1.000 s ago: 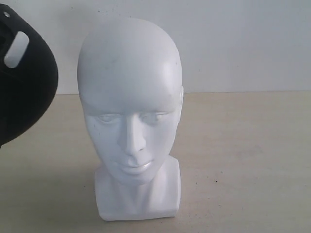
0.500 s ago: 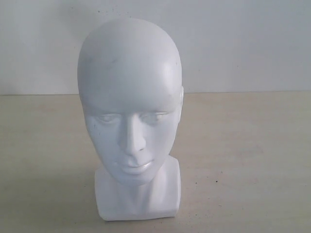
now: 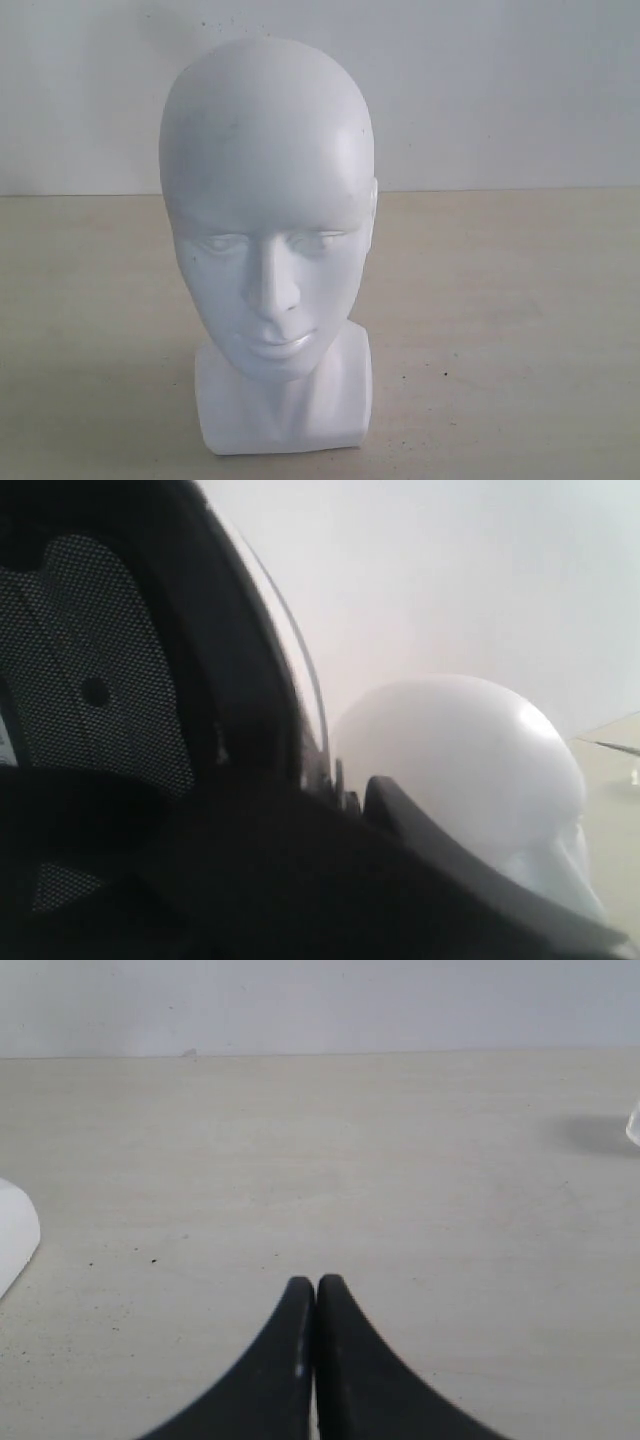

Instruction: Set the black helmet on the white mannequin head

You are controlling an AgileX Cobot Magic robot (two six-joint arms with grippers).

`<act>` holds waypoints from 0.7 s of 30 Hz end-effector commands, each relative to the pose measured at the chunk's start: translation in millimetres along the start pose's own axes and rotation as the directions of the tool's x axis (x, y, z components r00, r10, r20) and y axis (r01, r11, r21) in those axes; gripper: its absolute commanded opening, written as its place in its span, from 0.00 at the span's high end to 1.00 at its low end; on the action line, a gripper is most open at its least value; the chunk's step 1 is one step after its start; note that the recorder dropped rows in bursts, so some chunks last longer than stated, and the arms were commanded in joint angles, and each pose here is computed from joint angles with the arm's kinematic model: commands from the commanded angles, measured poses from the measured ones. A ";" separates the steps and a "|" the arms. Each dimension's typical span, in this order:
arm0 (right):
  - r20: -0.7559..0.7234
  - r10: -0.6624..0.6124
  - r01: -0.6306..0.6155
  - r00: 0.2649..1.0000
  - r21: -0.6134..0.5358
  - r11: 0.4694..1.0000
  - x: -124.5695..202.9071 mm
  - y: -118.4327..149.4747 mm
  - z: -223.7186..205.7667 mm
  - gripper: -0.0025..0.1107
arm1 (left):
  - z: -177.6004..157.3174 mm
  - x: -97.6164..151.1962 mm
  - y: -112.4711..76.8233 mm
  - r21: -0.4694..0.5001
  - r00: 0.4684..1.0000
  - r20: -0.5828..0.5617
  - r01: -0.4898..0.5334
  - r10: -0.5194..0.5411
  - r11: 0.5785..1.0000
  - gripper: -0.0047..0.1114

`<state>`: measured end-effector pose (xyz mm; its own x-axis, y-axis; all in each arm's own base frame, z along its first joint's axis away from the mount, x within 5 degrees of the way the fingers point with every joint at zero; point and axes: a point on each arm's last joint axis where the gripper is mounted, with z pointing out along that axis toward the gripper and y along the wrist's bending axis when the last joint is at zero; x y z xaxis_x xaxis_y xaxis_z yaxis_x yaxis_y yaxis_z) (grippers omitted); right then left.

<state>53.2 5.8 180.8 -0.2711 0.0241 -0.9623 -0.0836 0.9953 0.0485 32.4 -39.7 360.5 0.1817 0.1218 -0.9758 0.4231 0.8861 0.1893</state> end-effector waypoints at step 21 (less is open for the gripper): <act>0.011 0.000 0.000 1.000 0.007 1.000 -1.0 -0.4 -0.4 0.98 | -9.6 -20.5 24.5 -0.282 0.981 0.195 0.043 0.014 0.958 0.92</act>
<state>53.2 5.8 180.8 -0.2711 0.0241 -0.9623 -0.0836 0.9953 0.0485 35.1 -23.2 374.5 0.2891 0.0537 -0.9558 0.2400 0.9625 0.1266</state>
